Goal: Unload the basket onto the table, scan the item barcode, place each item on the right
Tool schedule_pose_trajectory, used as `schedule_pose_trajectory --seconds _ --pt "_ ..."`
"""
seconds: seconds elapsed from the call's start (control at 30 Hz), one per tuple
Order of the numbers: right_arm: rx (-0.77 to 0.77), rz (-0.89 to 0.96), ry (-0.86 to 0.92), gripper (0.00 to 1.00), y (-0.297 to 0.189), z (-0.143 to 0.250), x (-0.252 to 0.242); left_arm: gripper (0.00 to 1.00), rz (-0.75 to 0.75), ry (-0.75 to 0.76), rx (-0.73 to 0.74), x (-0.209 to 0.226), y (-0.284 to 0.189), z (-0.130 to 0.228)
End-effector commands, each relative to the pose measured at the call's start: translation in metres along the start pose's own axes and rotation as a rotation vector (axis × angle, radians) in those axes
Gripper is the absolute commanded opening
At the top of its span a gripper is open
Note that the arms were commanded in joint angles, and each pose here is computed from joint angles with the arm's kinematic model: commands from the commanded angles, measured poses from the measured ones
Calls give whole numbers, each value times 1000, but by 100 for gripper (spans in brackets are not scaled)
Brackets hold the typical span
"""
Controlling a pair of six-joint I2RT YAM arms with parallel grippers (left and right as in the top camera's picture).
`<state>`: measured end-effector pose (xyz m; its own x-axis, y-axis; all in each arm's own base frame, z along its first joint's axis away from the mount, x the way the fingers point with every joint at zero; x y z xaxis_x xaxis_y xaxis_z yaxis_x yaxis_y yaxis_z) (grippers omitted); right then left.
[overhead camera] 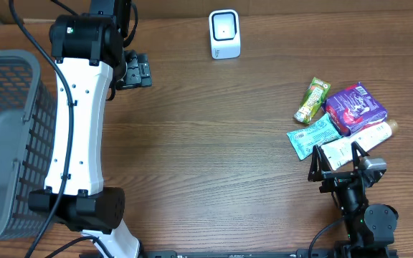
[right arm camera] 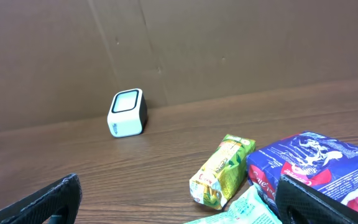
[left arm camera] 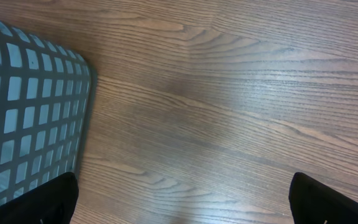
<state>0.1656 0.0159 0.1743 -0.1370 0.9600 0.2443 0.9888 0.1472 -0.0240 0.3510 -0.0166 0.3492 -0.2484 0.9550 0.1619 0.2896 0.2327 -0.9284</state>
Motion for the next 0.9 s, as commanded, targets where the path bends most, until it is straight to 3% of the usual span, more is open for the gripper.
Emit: schedule_pose_trajectory --seconds 0.0,0.13,0.47,0.63,0.87 --pt "-13 20 -5 100 0 1 -3 99 -29 -1 -52 5 -8 -2" --pt "-12 20 -5 100 0 1 -3 99 14 -30 -126 12 -31 4" --pt "-13 20 -5 100 0 1 -3 100 262 -71 -532 13 -61 21" --pt "-13 20 -5 100 0 1 -3 100 358 167 -745 8 -47 63" --pt "-13 20 -5 100 0 1 -3 99 378 134 -1072 12 4 121"
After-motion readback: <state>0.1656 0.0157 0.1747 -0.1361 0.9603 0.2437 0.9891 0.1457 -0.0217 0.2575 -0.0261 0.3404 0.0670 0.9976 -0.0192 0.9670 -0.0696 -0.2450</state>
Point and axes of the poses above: each gripper's point midway between its finger pads, its own y axis out along the fingers, its own x axis along the line the jaws close on, z = x × y, the point moved 8 cm from there along -y, back along the fingers, and after that the axes turned 1 degree about y, right-handed, at the moved point
